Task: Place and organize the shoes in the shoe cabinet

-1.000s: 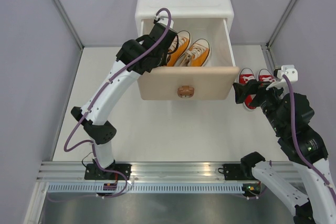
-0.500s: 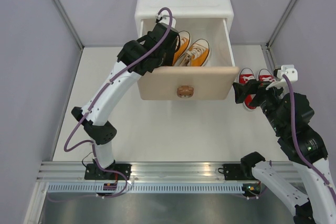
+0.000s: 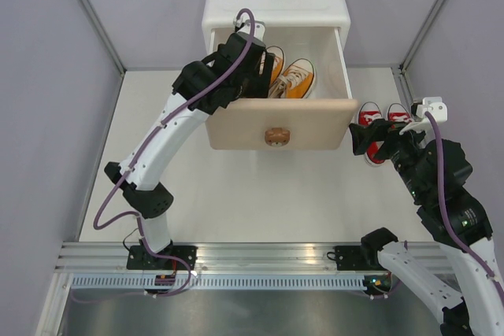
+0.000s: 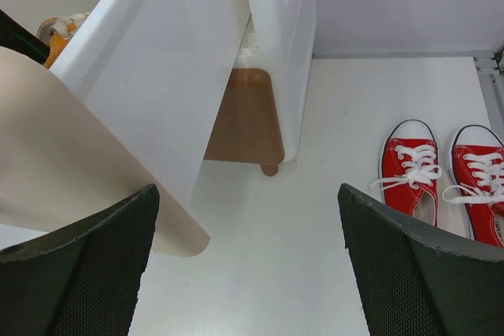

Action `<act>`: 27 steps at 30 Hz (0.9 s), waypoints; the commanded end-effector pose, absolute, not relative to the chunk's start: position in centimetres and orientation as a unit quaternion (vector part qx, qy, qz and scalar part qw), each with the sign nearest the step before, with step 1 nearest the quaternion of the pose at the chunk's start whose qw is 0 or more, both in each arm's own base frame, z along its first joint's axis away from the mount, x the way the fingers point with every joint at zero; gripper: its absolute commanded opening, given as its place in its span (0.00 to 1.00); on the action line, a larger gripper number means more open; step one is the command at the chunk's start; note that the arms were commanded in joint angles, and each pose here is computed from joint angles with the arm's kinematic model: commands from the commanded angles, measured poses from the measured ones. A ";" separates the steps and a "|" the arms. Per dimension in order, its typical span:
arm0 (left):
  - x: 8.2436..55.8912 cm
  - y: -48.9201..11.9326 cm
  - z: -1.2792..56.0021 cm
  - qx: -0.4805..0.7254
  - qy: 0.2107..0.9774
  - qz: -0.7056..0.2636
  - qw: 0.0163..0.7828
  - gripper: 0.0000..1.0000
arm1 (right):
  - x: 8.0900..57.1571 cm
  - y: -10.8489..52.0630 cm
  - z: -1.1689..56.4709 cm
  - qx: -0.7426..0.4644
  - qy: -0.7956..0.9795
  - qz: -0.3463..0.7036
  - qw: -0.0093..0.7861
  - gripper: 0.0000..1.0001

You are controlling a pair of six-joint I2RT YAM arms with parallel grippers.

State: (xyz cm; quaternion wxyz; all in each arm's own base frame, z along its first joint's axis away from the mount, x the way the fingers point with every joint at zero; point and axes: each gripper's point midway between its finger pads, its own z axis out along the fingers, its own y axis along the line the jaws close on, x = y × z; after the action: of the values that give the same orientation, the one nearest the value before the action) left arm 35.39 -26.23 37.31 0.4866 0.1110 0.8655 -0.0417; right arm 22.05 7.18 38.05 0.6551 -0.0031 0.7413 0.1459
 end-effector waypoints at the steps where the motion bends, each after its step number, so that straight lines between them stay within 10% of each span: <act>1: 34.7 -25.3 41.6 0.081 0.841 -0.082 0.529 0.86 | 21.5 7.1 41.1 0.001 0.709 0.164 0.686 0.98; 27: 30.8 -27.7 47.7 0.077 0.795 -0.256 0.544 0.98 | 20.7 6.7 42.5 0.006 0.684 0.171 0.709 0.98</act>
State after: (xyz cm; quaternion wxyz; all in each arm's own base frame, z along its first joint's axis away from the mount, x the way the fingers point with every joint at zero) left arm 32.08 -28.22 43.74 0.5165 0.0984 0.8260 -0.2032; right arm 21.12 6.74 40.40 0.6869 0.0035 0.7089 0.1600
